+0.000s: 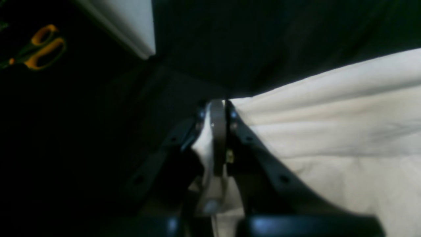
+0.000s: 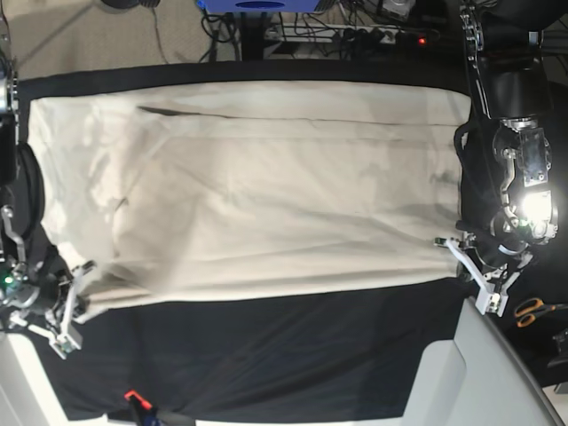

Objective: Fold the T-shirt properly

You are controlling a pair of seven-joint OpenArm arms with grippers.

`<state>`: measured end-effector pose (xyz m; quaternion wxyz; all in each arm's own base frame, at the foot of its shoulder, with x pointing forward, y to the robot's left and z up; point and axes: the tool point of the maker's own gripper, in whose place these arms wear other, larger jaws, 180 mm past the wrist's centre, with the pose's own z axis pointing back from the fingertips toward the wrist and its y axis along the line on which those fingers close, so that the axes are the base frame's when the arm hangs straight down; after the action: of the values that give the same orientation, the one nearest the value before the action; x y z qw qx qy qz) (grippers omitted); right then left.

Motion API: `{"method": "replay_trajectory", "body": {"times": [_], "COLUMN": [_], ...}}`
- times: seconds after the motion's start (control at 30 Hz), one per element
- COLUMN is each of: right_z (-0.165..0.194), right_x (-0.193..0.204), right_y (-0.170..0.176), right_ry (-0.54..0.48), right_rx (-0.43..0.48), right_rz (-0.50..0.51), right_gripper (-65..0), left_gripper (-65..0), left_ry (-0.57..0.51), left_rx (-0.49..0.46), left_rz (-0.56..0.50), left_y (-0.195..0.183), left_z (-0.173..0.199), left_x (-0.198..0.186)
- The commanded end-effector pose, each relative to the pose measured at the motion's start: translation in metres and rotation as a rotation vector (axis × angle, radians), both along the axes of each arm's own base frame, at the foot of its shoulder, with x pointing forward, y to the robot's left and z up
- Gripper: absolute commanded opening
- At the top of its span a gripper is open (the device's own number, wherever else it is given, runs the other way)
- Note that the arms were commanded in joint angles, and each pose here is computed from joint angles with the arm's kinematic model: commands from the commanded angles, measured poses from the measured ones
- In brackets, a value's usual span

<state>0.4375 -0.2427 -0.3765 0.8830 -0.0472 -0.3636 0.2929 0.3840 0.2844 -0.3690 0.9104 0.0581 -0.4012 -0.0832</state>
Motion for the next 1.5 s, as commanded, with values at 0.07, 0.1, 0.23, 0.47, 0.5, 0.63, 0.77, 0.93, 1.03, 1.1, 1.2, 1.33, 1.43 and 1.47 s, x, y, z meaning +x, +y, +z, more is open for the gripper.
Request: {"method": "replay_trajectory", "body": {"times": [0.07,0.1,0.23,0.47,0.5,0.63,0.77,0.93,1.03,1.1,1.2,1.33,1.43,1.47], "right_z": [0.027,0.028,0.03,0.024,0.024,0.013,0.004,-0.013,-0.021,-0.024,-0.028,-0.033,-0.038,-0.039], "right_x": [0.008,0.005,-0.013,-0.047,-0.052,-0.074,-0.096,-0.127,-0.14,-0.15,-0.162,-0.17,-0.177,-0.178], "right_y": [-0.01,-0.009,-0.012,-0.018,-0.021,-0.023,-0.021,-0.013,-0.004,-0.002,0.004,0.005,0.012,0.015], "right_ry": [-0.073,-0.08,-0.076,-0.027,-0.015,0.049,0.084,0.148,0.167,0.183,0.197,0.214,0.23,0.231], "right_rx": [-0.007,-0.006,-0.032,-0.079,-0.091,-0.107,-0.096,-0.073,-0.05,-0.043,-0.037,-0.038,-0.023,-0.016], "right_rz": [-0.025,-0.022,-0.034,-0.063,-0.074,-0.113,-0.148,-0.181,-0.188,-0.198,-0.195,-0.194,-0.193,-0.193], "right_gripper": [-65.0,-65.0,-65.0,-65.0,-65.0,-65.0,-65.0,-65.0,-65.0,-65.0,-65.0,-65.0,-65.0,-65.0], "left_gripper": [-65.0,-65.0,-65.0,-65.0,-65.0,-65.0,-65.0,-65.0,-65.0,-65.0,-65.0,-65.0,-65.0,-65.0], "left_ry": [-0.044,-0.042,-0.018,0.038,0.05,0.087,0.102,0.108,0.125,0.144,0.165,0.177,0.145,0.145], "left_rx": [0.029,0.029,0.03,0.032,0.032,0.028,0.033,0.048,0.048,0.048,0.048,0.047,0.045,0.064], "left_rz": [0.007,0.006,0.004,0.001,0.001,-0.001,-0.012,-0.037,-0.039,-0.04,-0.041,-0.04,-0.052,-0.058], "left_y": [0.01,0.01,0.009,0.009,0.009,0.007,0.004,-0.002,-0.003,-0.003,-0.003,-0.003,-0.005,-0.003], "left_z": [0.016,0.015,0.006,-0.015,-0.019,-0.033,-0.039,-0.039,-0.045,-0.05,-0.057,-0.061,-0.06,-0.061], "left_x": [0.008,0.007,-0.001,-0.024,-0.029,-0.045,-0.057,-0.073,-0.081,-0.09,-0.099,-0.105,-0.106,-0.108]}}
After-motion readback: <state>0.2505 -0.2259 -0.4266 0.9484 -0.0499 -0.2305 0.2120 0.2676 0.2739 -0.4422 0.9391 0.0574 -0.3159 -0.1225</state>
